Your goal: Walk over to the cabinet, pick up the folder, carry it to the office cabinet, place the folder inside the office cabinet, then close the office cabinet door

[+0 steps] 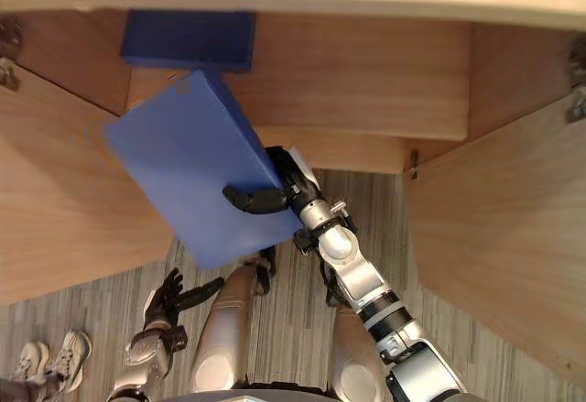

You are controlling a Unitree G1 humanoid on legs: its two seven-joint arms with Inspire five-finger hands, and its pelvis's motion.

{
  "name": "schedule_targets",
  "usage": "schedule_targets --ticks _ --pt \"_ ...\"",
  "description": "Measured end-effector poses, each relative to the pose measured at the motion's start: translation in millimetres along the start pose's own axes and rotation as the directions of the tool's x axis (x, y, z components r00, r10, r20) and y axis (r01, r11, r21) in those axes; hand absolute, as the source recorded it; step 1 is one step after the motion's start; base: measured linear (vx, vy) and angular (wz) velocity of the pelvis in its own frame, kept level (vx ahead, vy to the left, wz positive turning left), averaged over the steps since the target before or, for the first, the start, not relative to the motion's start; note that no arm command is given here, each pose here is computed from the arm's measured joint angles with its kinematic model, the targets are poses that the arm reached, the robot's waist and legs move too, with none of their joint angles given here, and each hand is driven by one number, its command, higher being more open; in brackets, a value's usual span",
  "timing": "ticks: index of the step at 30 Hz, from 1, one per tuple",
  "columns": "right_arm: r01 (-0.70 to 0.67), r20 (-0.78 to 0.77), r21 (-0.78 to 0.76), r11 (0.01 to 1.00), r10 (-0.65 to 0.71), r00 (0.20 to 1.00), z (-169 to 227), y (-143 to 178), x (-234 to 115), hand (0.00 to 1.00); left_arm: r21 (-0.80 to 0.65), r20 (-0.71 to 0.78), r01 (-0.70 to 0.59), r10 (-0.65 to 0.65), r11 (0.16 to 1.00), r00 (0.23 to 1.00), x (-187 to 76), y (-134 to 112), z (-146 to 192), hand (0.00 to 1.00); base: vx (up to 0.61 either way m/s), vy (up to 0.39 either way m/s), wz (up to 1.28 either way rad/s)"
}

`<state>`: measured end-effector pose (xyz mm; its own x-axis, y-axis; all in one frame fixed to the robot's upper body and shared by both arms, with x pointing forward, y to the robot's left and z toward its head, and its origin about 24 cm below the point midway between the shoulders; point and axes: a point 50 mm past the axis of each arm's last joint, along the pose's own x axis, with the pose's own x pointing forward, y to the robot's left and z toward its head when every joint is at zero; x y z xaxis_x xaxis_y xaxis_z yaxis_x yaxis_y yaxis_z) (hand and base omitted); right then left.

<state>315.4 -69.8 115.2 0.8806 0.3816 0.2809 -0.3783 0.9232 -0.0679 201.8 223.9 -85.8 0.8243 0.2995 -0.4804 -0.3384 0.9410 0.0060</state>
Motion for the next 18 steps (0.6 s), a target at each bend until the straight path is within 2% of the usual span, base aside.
schedule_targets --ticks 3,4,7,9,12,14,18 --pt "0.106 0.127 0.158 0.982 -0.127 0.984 38 -15 27 0.0 -0.065 0.095 0.042 -0.036 0.997 0.995 6 -21 24 1.0 -0.06 -0.01 0.09" --pt "0.164 0.199 0.24 0.957 -0.213 0.957 63 -29 38 0.0 -0.09 0.157 0.065 -0.05 0.994 0.986 9 -29 42 1.0 -0.06 -0.029 0.09" --pt "0.215 0.303 0.394 0.894 -0.348 0.887 108 -50 55 0.0 -0.14 0.229 0.087 -0.053 0.986 0.972 10 -37 60 1.0 -0.04 -0.058 0.06" --pt "0.223 0.316 0.459 0.86 -0.393 0.863 119 -57 59 0.0 -0.158 0.242 0.085 -0.045 0.984 0.969 11 -38 64 1.0 -0.02 -0.05 0.02" --pt "0.237 0.298 0.657 0.715 -0.536 0.79 143 -79 66 0.0 -0.208 0.275 0.094 -0.034 0.974 0.961 10 -48 75 1.0 -0.02 -0.044 0.02" --pt "0.234 0.246 0.785 0.573 -0.636 0.731 151 -95 65 0.0 -0.221 0.297 0.099 -0.03 0.97 0.954 9 -52 81 1.0 -0.01 -0.043 0.11" --pt "0.211 0.169 0.892 0.401 -0.725 0.667 158 -114 65 0.0 -0.243 0.299 0.095 -0.018 0.965 0.954 10 -57 84 1.0 0.0 -0.036 0.1"
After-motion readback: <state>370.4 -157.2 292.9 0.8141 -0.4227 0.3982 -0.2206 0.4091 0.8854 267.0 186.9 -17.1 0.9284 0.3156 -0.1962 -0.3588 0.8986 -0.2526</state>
